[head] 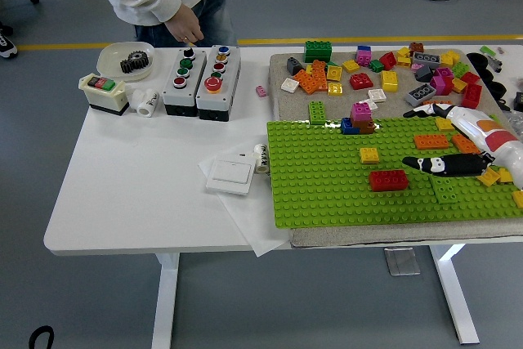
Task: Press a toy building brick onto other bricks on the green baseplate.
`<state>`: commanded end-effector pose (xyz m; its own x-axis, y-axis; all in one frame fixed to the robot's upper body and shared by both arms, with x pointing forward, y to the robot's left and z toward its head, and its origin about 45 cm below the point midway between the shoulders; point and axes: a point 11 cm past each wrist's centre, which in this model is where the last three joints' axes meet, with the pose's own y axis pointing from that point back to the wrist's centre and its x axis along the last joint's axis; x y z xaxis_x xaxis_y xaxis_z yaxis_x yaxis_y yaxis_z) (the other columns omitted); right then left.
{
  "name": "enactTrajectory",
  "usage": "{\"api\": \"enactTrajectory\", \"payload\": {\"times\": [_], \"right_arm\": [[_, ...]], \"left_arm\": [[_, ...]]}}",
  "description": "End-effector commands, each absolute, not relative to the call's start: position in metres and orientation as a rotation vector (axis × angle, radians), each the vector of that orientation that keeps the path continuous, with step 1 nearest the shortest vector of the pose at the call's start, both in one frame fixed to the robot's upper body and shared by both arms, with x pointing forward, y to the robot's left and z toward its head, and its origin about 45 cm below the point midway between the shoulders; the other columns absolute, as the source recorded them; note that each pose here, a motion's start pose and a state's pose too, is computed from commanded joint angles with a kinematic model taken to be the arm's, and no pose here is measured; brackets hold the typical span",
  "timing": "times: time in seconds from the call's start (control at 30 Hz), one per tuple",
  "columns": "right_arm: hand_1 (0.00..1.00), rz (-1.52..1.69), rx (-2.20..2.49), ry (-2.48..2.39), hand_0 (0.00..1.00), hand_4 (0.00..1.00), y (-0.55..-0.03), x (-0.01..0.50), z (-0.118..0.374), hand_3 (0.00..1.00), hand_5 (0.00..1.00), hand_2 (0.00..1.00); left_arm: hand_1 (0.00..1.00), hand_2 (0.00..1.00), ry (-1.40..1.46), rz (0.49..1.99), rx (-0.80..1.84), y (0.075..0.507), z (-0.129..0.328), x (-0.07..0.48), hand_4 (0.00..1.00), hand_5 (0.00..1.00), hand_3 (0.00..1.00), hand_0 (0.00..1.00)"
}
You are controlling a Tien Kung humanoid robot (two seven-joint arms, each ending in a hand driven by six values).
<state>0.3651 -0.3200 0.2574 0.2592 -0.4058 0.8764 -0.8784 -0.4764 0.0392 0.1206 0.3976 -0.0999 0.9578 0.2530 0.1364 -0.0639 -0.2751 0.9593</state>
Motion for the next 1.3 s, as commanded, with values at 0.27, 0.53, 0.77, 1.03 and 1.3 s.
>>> {"api": "enactTrajectory", "payload": {"times": [0.27,0.53,0.77,1.03,1.3], "right_arm": [[0.77,1.192,1.992,-0.943,0.817,0.888,-0.301,0.355,0.237,0.738,0.565,0.787],[0.768,1.183,2.0,-0.865,0.817,0.881,-0.292,0.349,0.224,0.73,0.579,0.785],[0.767,1.178,1.996,-0.841,0.816,0.878,-0.29,0.35,0.217,0.723,0.583,0.782],[0.766,1.177,1.987,-0.793,0.815,0.878,-0.287,0.348,0.206,0.722,0.589,0.782],[0.765,1.167,1.974,-0.786,0.815,0.871,-0.29,0.352,0.197,0.718,0.604,0.782]], "left_arm": [[0.753,0.732,0.137,0.306,1.828,0.398,-0.099,0.122,0.67,0.602,0.597,0.753],[0.753,0.733,0.135,0.308,1.827,0.398,-0.099,0.123,0.668,0.598,0.598,0.753],[0.752,0.732,0.136,0.307,1.827,0.398,-0.099,0.124,0.669,0.599,0.597,0.752],[0.752,0.732,0.139,0.303,1.827,0.398,-0.099,0.124,0.668,0.6,0.598,0.752],[0.751,0.732,0.142,0.295,1.828,0.398,-0.099,0.122,0.669,0.6,0.598,0.753]]}}
